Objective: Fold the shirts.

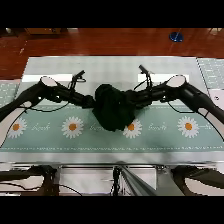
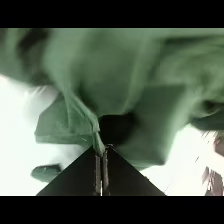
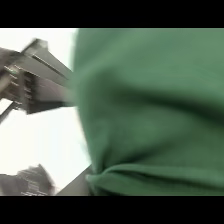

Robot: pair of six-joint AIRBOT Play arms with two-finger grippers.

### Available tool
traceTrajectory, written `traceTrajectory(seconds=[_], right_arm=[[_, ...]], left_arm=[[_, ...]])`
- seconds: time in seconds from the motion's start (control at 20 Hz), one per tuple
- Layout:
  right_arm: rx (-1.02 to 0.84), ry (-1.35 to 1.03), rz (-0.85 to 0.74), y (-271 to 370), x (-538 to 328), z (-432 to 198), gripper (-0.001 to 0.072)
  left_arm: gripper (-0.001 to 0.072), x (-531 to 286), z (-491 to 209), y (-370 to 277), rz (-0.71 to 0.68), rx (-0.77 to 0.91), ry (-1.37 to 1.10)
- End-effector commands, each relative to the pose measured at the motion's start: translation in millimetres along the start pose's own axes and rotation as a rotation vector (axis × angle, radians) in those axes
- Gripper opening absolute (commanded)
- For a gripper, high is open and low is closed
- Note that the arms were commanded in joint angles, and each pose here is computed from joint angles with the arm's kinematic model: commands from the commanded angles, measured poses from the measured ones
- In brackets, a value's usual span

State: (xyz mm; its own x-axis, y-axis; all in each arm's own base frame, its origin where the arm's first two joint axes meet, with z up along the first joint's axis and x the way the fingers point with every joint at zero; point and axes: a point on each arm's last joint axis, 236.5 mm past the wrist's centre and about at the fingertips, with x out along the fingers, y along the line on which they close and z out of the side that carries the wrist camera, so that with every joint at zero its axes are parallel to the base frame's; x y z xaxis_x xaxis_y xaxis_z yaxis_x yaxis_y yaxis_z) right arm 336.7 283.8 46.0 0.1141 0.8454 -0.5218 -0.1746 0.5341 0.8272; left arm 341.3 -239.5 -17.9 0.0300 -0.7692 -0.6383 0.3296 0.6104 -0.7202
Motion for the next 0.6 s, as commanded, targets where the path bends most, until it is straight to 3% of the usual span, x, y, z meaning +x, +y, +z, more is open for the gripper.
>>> traceTrajectory(seconds=[0.0, 0.15, 0.3, 0.55], right_arm=[[-0.104, -0.131, 0.171, 75.3, -73.4, 27.0, 0.0026], [-0.305, -0.395, 0.164, 144.1, -184.0, 50.6, 0.0026], [-0.459, -0.643, 0.121, 210.7, -276.9, 45.2, 0.0026], [-0.603, -0.862, 0.076, 293.0, -352.4, 3.8, 0.0026]], left_arm=[[0.0019, -82.2, 52.3, -51.4, 0.019, 0.153, -0.211], [0.0018, -228.3, 92.1, -129.0, 0.116, 0.323, -0.569], [0.0019, -350.4, 74.5, -218.1, 0.245, 0.500, -0.881], [0.0018, -433.8, -9.5, -350.5, 0.430, 0.780, -1.177]])
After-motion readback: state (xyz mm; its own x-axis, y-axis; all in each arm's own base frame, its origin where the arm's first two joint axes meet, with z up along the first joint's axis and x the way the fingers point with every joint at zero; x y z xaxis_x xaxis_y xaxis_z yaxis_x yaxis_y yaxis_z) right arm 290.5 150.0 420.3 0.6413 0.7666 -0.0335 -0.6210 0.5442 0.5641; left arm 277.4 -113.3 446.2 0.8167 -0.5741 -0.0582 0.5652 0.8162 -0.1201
